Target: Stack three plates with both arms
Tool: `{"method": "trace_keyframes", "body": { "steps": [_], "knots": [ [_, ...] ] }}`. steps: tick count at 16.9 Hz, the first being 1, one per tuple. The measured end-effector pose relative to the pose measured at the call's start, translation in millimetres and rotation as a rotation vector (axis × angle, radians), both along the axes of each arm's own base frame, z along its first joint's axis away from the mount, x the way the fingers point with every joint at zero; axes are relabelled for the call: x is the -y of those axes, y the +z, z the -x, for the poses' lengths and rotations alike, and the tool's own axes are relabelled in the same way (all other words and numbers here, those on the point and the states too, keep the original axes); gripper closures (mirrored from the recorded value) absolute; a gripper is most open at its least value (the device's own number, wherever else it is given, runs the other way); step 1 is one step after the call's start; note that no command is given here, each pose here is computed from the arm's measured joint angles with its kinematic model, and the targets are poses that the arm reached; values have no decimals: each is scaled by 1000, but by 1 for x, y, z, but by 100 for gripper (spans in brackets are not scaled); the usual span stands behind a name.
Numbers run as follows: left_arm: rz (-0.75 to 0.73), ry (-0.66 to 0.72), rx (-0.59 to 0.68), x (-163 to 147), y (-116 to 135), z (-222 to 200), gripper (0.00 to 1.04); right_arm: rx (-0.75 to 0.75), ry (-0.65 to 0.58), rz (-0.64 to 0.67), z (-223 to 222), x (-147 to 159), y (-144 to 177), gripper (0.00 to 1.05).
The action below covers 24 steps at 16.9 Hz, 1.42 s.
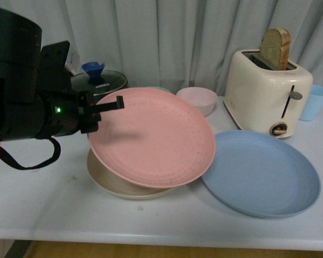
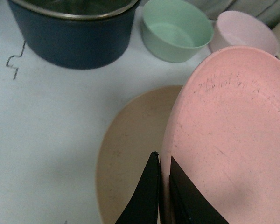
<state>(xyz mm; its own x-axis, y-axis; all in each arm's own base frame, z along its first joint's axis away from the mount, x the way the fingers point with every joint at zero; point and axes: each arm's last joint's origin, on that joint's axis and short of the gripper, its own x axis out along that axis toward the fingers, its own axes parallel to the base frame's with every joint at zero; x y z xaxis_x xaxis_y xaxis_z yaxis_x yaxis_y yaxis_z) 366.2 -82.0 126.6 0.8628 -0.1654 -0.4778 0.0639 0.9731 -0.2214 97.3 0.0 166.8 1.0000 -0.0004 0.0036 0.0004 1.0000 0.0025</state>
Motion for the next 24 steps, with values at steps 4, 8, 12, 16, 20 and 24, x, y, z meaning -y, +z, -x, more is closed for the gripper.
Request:
{"method": "trace_keyframes", "body": {
  "steps": [4,8,12,16,20,24],
  "knots": [
    [12,39,-43,-3,-24,-7,102,0,0,0,0,0,0,6],
    [32,103,-66,-13,-37,-16,102,0,0,0,0,0,0,6],
    [54,127,-103,-21,-43,-21,98,0,0,0,0,0,0,6],
    [264,160,-53,-24,-21,-11,34,0,0,0,0,0,0,6],
    [283,176,55,-30,5,-1,16,0,0,0,0,0,0,6],
    [277,184,144,-36,31,19,6,0,0,0,0,0,0,6]
  ]
}}
